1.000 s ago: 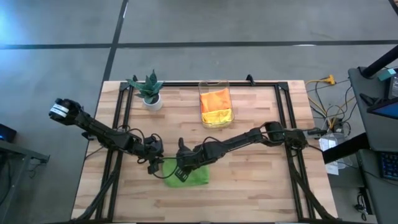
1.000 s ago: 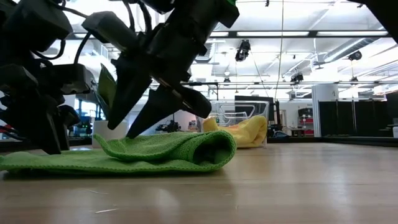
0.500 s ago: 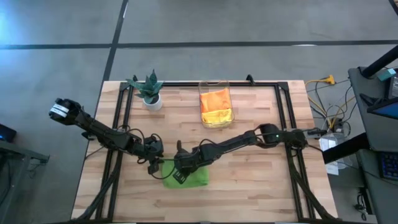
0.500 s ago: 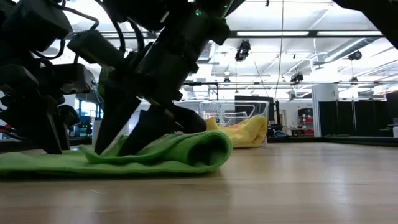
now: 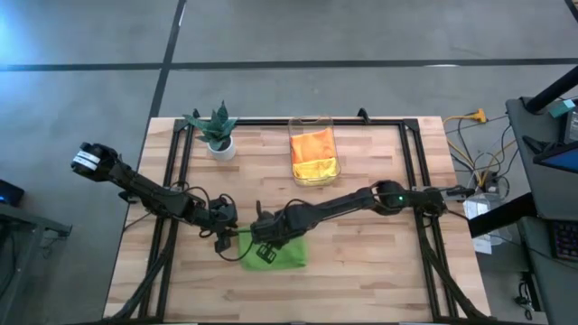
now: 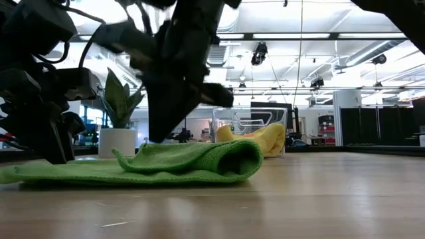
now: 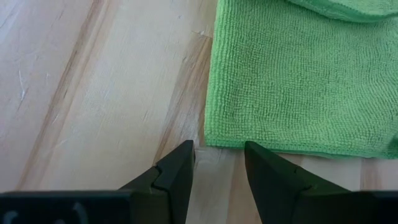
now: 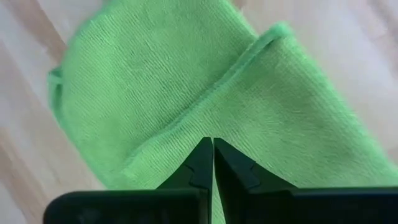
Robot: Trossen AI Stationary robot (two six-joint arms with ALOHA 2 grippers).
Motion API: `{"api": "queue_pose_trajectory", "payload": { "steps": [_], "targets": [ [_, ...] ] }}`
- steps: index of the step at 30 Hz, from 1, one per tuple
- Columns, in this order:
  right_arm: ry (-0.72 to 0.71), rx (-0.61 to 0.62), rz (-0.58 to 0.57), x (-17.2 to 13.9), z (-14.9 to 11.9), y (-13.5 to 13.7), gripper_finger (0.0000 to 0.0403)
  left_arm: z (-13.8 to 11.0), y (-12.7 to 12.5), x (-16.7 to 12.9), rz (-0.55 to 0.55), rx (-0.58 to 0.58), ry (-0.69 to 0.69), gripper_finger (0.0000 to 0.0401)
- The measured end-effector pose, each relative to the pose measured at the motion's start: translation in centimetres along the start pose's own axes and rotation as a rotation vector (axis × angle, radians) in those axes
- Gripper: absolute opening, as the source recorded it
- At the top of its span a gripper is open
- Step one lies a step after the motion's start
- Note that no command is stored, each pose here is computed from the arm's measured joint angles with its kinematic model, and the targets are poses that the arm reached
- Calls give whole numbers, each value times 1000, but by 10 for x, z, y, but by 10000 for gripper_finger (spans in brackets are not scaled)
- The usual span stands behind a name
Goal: Fold microfiber towels
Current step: Fold the green towel
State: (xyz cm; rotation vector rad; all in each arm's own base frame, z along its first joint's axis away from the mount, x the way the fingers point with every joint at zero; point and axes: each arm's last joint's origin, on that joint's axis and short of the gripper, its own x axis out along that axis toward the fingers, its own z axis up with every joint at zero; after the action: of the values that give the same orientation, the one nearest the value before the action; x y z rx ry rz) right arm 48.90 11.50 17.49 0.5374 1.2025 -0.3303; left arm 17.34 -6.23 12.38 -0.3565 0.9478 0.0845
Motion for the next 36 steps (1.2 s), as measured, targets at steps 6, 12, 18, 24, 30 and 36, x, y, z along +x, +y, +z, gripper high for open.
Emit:
{"api": "queue_pose_trajectory", "payload": {
  "steps": [6, 12, 18, 24, 30, 36],
  "targets": [
    [-49, -16, 74, -12, 5, 12, 9, 0, 0, 0, 1, 0, -1, 131],
    [40, 123, 147, 1, 1, 17, 74, 0, 0, 0, 2, 0, -1, 131],
    [75, 191, 101, 13, -1, 11, 169, 0, 0, 0, 3, 2, -2, 131],
    [59, 226, 118, 20, 2, 8, 199, 0, 0, 0, 3, 21, -1, 131],
    [84, 279, 81, 29, -1, -1, 174, 0, 0, 0, 3, 27, -1, 131],
    [97, 270, 74, 31, -3, -2, 66, 0, 0, 0, 4, 27, -1, 131]
  ]
}}
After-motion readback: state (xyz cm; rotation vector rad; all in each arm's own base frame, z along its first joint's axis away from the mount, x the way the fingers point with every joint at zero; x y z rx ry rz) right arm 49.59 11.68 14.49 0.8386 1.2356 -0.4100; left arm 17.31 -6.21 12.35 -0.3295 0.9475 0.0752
